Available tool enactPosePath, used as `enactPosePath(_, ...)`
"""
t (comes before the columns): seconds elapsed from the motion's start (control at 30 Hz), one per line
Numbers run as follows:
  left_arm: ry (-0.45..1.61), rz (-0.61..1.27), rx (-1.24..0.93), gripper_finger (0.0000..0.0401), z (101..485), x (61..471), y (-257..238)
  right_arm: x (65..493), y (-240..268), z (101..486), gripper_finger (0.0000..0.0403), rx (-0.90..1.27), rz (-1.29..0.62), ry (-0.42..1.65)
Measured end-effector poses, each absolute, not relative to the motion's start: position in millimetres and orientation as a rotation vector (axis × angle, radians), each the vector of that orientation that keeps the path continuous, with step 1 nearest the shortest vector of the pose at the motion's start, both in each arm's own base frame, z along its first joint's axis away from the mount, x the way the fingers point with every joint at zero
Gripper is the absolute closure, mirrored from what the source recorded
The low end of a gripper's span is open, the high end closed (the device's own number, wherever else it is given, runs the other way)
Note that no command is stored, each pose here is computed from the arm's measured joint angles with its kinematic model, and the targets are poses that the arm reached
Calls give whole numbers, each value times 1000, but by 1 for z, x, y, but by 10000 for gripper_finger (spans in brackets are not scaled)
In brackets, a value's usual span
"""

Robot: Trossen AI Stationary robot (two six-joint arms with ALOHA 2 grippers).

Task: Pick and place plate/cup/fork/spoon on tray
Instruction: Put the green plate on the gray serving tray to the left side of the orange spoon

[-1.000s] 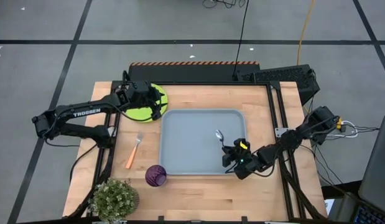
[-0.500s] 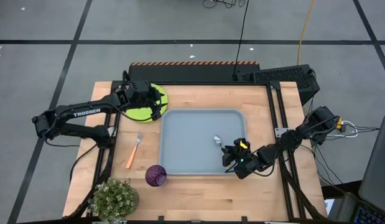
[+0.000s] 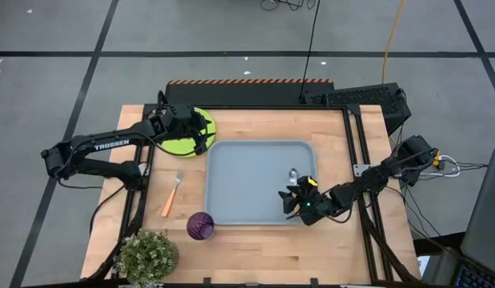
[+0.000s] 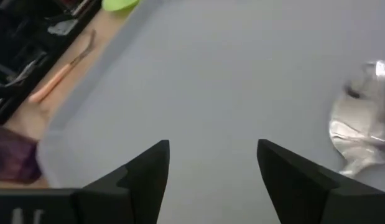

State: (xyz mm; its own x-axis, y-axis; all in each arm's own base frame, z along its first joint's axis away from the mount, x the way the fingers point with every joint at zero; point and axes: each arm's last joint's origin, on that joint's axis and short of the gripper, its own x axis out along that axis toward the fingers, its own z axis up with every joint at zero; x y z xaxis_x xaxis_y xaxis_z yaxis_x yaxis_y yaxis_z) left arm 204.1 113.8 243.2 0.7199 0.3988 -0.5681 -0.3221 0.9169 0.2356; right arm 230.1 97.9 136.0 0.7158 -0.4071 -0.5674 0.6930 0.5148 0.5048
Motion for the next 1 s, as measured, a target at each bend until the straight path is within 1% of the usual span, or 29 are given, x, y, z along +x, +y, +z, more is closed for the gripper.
enactPosePath(0.27, 656, 399, 125, 176, 243, 204, 114, 228, 85, 171, 204, 744, -619, 340)
enactPosePath(0.37, 659, 397, 128, 176, 243, 204, 114, 232, 80, 192, 210, 694, -583, 304)
enactPosePath(0.47, 660, 396, 132, 176, 243, 204, 114, 242, 77, 219, 210, 562, -530, 267)
enactPosePath(0.63, 666, 346, 117, 176, 242, 204, 112, 259, 76, 252, 209, 271, -423, 90)
enactPosePath(0.7, 653, 308, 111, 176, 242, 204, 111, 262, 75, 255, 209, 172, -411, 42)
enactPosePath(0.8, 615, 266, 115, 176, 247, 202, 108, 266, 72, 252, 209, 83, -422, 42)
enactPosePath(0.93, 523, 282, 147, 176, 266, 190, 103, 270, 65, 245, 209, 71, -450, 62)
enactPosePath(1.0, 452, 300, 161, 176, 279, 181, 99, 272, 63, 245, 209, 75, -413, 65)
